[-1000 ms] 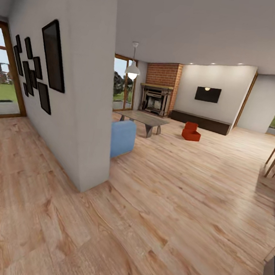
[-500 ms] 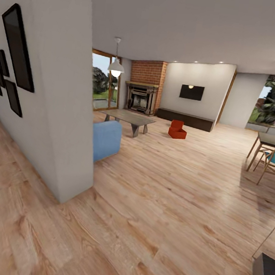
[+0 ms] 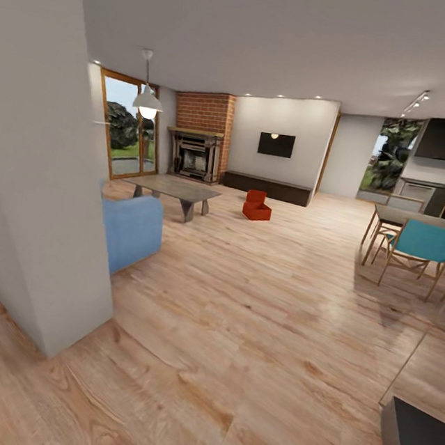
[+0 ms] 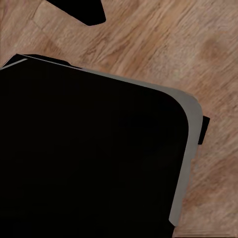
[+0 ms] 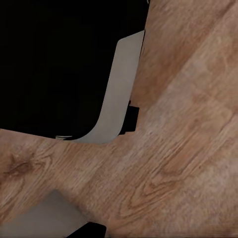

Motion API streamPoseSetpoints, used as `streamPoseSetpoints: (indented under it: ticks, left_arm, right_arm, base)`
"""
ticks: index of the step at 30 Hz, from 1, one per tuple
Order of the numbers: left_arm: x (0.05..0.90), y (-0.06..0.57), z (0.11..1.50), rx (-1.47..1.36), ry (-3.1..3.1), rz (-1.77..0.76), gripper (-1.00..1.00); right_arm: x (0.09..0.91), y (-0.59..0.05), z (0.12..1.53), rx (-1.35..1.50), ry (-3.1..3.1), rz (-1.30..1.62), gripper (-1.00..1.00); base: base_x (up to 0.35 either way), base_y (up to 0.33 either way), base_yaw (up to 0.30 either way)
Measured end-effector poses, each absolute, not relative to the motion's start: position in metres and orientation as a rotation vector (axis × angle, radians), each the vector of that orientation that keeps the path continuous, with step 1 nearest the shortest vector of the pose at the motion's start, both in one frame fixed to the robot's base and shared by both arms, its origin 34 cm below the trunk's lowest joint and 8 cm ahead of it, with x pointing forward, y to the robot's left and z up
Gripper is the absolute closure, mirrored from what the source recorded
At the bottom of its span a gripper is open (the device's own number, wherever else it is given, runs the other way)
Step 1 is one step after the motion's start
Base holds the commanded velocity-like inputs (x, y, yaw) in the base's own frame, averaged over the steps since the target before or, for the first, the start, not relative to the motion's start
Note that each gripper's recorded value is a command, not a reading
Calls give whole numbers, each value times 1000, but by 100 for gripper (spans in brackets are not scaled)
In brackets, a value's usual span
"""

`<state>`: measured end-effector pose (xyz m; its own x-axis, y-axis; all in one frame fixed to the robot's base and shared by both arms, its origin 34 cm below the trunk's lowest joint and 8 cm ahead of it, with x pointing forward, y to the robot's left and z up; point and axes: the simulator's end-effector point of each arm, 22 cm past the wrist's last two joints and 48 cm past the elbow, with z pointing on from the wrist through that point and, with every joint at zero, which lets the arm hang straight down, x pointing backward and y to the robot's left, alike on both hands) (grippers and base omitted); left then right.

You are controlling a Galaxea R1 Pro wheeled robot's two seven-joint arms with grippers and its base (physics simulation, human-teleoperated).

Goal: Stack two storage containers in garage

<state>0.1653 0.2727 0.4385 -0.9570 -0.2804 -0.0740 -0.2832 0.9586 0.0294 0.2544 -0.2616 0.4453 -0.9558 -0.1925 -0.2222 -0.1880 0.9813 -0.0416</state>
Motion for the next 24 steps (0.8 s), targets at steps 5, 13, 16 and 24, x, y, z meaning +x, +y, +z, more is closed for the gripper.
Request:
streamPoseSetpoints:
  ticks: [5, 13, 16, 24]
  left_arm:
    - [165, 273, 439, -438, 3042, 61, -100]
    - [164, 273, 438, -440, 3043, 61, -100]
    - [164, 273, 438, -441, 3043, 61, -100]
    - [164, 273, 438, -441, 3043, 61, -100]
  right_arm:
    - [254, -262, 445, -282, 2901, -29, -100]
    - [254, -262, 445, -284, 2901, -29, -100]
    - [254, -261, 445, -283, 2901, -29, -100]
    - [255, -261, 445, -283, 2901, -29, -100]
  base:
    - [323, 0, -286]
    - [323, 0, -286]
    - [323, 0, -279]
    - [323, 0, -72]
